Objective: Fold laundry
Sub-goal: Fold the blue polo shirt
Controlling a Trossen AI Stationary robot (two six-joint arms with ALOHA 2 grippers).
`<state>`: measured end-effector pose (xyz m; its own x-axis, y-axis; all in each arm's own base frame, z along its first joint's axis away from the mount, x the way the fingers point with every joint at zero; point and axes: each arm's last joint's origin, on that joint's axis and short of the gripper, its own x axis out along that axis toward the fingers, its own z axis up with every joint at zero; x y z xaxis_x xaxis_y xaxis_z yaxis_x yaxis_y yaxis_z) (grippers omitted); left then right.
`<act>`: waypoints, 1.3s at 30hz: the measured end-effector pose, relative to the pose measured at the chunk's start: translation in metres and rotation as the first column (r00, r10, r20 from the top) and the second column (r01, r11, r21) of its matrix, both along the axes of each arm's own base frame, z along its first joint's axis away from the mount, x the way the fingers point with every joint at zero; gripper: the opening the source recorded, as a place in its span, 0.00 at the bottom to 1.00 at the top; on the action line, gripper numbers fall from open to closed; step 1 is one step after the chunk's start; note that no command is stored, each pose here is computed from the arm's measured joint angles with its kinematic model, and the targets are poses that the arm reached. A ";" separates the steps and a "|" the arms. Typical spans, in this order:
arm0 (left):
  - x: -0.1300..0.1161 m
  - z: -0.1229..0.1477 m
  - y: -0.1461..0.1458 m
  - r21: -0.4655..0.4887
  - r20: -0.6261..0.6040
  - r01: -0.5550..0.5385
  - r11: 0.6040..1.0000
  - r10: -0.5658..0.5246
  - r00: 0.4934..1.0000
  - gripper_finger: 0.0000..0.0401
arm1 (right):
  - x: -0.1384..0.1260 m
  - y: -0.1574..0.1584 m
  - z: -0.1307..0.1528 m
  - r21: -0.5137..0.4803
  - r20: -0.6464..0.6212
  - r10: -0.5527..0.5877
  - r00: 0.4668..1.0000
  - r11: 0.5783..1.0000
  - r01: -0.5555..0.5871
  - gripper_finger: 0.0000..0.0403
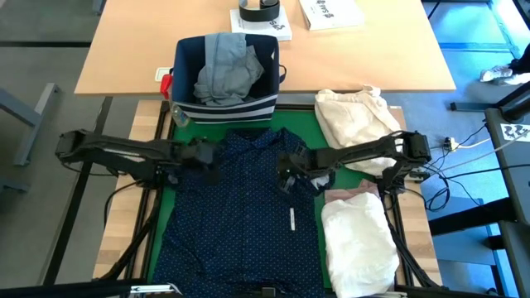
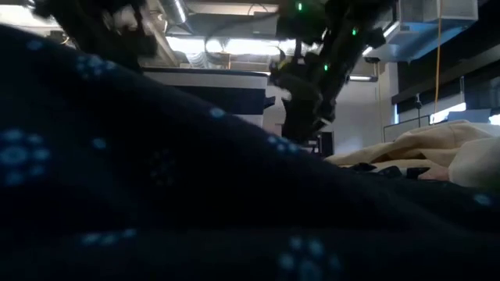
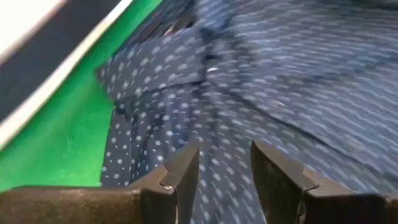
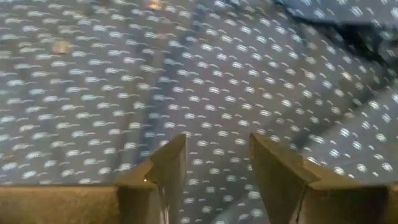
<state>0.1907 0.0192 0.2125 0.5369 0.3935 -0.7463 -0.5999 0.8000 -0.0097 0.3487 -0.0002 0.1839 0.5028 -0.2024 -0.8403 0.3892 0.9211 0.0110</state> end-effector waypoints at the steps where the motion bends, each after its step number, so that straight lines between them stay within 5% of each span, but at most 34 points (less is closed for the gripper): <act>1: 0.003 -0.011 0.006 -0.012 0.006 -0.046 0.999 0.046 0.999 0.35 | -0.001 -0.003 -0.002 0.007 0.008 -0.021 1.000 1.000 0.020 0.43; 7: 0.005 -0.059 0.038 -0.081 0.027 -0.289 0.954 0.292 0.956 0.35 | -0.004 -0.008 -0.015 0.067 0.060 -0.084 0.995 0.995 0.079 0.43; 13: -0.001 -0.084 0.060 -0.128 -0.005 -0.367 0.921 0.370 0.929 0.35 | -0.010 -0.002 -0.031 0.112 0.086 -0.068 0.994 0.992 0.059 0.43; 23: -0.023 -0.110 0.092 0.123 -0.149 -0.533 0.837 0.547 0.824 0.35 | -0.033 0.000 -0.058 0.164 0.008 -0.055 0.998 0.985 0.053 0.43; 28: -0.023 -0.103 0.099 0.151 -0.157 -0.486 0.861 0.506 0.848 0.35 | -0.042 -0.001 -0.064 0.123 -0.064 -0.004 0.998 0.992 0.012 0.43; 32: -0.014 -0.088 0.100 0.061 -0.126 -0.360 0.931 0.365 0.923 0.35 | -0.038 -0.002 -0.055 0.108 -0.065 0.012 0.998 0.994 -0.005 0.43; 39: 0.000 -0.041 0.091 -0.013 0.008 -0.151 0.988 0.151 0.988 0.35 | -0.014 -0.012 -0.011 -0.016 -0.014 0.039 0.999 0.999 -0.039 0.43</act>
